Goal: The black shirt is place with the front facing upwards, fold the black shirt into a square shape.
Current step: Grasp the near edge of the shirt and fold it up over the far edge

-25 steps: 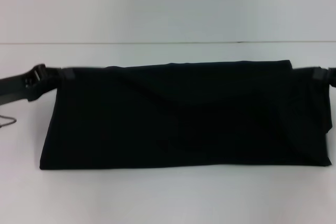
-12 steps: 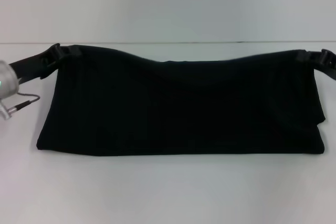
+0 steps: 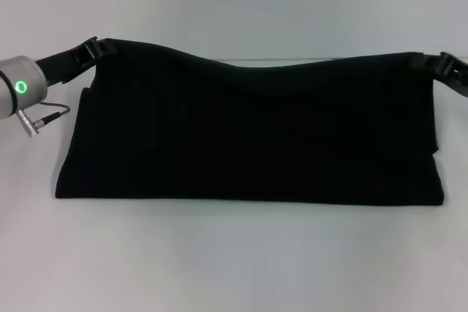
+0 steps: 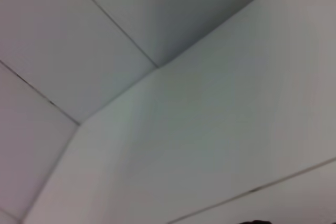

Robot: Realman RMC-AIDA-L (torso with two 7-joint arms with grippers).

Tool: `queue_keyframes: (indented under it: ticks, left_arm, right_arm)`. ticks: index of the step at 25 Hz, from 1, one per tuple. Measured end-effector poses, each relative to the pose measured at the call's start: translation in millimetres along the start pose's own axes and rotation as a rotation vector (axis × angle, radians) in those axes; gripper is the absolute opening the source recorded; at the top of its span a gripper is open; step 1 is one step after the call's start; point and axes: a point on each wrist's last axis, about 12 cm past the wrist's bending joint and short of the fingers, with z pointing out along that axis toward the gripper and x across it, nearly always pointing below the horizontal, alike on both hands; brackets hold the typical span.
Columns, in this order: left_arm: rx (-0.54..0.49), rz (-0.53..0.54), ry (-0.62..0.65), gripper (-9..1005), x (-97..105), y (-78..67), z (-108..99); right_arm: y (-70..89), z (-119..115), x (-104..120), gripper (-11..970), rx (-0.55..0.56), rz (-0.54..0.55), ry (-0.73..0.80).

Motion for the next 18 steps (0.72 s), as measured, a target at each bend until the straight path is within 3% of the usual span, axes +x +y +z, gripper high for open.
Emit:
queue_keyframes:
  ticks: [12, 18]
  left_arm:
    - [-0.163, 0.106, -0.041, 73, 13.3, -2.9, 19.2]
    - [-0.148, 0.162, -0.087, 117, 23.3, -10.0, 25.1]
  right_arm:
    - [14.8, 38.6, 12.5, 109, 0.189, -0.189, -0.010]
    - [23.2, 54.7, 14.9, 111, 0.257, -0.317, -0.003]
